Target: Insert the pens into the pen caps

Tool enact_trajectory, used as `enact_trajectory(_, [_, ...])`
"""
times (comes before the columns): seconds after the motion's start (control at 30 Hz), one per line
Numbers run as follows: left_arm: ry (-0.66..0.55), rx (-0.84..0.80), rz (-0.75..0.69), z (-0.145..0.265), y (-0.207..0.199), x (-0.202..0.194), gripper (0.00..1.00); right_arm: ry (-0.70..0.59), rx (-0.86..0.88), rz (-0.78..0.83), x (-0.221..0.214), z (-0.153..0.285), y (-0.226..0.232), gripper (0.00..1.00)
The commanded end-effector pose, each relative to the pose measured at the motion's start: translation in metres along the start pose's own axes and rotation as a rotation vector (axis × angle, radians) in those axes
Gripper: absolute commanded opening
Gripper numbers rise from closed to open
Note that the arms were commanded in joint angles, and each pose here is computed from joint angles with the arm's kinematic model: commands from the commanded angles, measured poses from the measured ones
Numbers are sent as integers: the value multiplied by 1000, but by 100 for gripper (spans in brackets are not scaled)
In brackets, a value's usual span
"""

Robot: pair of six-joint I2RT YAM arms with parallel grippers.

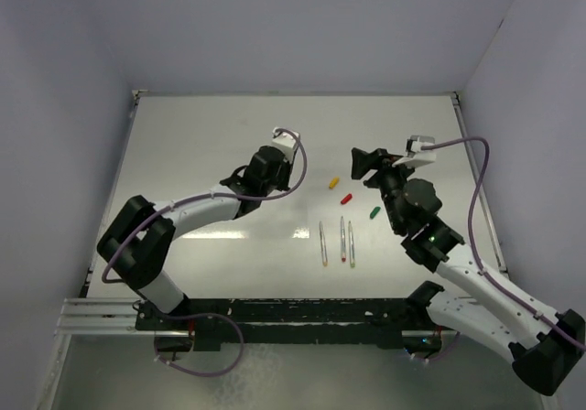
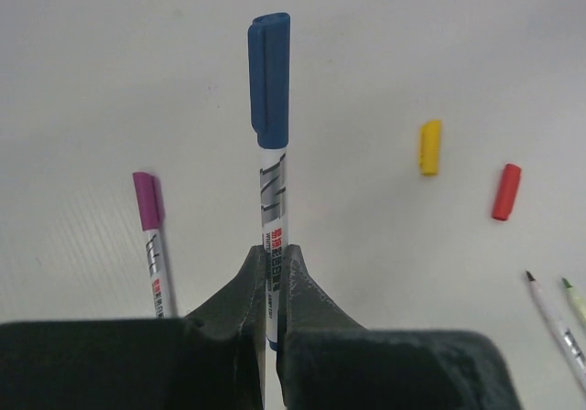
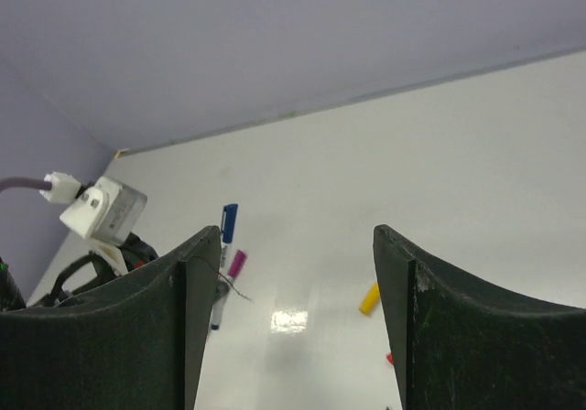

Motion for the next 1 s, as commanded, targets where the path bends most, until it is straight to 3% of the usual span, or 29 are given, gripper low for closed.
enact_trajectory(0.0, [67,149,-48,-12,26,-2,0,98,-119,25,-30,15,-28,69])
enact_trajectory(0.33, [238,249,21,-32,44,-41,0,172,-139,-7,-54,30,-37,69])
enact_trajectory(0.57, [251,281,42,-37,48,-48,1,226,-136,3,-67,26,-33,69])
enact_trajectory(0.97, [289,346,69,-49,61,-63,14,247,-132,-4,-76,24,-31,68])
Point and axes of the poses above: each gripper's point midway between its finger pads, its own z axis back along the fingers, its own y axis along the line the jaws close on, x = y × z, the point moved 3 cm from there along z, back along the fingers, and after that the axes turned 12 degrees about z, right-handed, at the moved point
